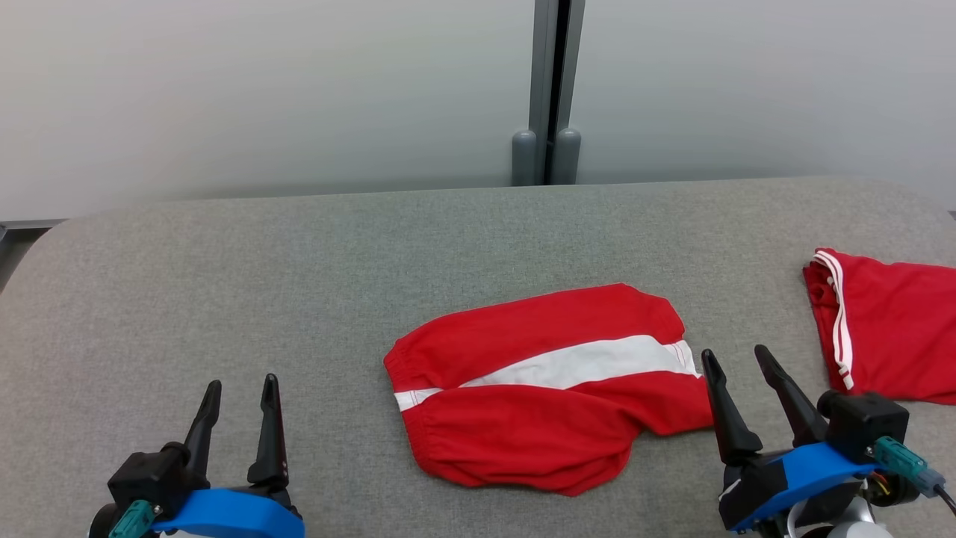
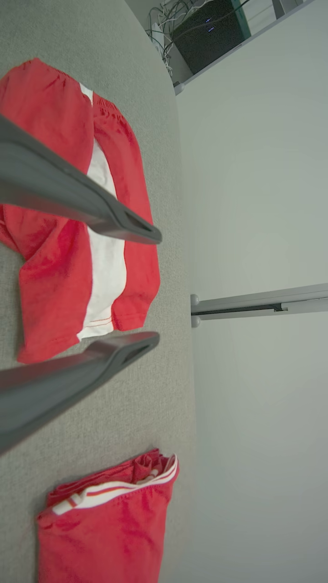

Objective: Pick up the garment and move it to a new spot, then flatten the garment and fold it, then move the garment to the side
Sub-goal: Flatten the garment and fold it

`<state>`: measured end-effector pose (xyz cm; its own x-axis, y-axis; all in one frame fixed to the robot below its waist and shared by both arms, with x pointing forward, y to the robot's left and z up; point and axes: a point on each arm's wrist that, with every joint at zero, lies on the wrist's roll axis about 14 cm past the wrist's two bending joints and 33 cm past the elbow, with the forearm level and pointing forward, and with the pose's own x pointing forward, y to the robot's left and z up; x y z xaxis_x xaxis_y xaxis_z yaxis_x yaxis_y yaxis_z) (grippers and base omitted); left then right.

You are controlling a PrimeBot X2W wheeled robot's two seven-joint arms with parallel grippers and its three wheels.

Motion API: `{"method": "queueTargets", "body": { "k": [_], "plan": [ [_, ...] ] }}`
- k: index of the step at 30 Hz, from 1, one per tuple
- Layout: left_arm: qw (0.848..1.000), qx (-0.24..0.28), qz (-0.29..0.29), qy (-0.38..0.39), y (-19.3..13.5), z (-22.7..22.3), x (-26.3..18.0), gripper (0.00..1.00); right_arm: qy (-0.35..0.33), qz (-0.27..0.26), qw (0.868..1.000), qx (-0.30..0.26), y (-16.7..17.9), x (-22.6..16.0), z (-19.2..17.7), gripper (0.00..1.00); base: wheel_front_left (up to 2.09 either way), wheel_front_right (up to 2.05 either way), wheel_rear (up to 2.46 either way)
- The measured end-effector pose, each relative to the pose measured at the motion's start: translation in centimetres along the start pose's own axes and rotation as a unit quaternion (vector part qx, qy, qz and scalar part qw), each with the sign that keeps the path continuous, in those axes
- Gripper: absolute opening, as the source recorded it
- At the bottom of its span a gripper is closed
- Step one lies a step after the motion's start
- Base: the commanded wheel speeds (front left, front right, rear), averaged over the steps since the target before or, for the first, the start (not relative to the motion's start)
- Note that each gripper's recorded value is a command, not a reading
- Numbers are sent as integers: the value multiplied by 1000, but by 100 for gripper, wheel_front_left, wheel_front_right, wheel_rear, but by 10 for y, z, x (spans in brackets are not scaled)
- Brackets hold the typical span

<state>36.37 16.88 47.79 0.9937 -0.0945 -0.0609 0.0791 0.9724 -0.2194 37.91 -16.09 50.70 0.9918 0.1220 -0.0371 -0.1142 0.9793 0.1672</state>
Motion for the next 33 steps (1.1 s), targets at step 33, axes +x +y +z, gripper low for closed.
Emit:
{"method": "queueTargets", "body": {
  "k": [33],
  "plan": [
    [921, 4, -118, 371, -77, -136, 36, 75, 19, -13, 1000, 11, -13, 25, -24, 100, 0, 0, 0]
  ]
}}
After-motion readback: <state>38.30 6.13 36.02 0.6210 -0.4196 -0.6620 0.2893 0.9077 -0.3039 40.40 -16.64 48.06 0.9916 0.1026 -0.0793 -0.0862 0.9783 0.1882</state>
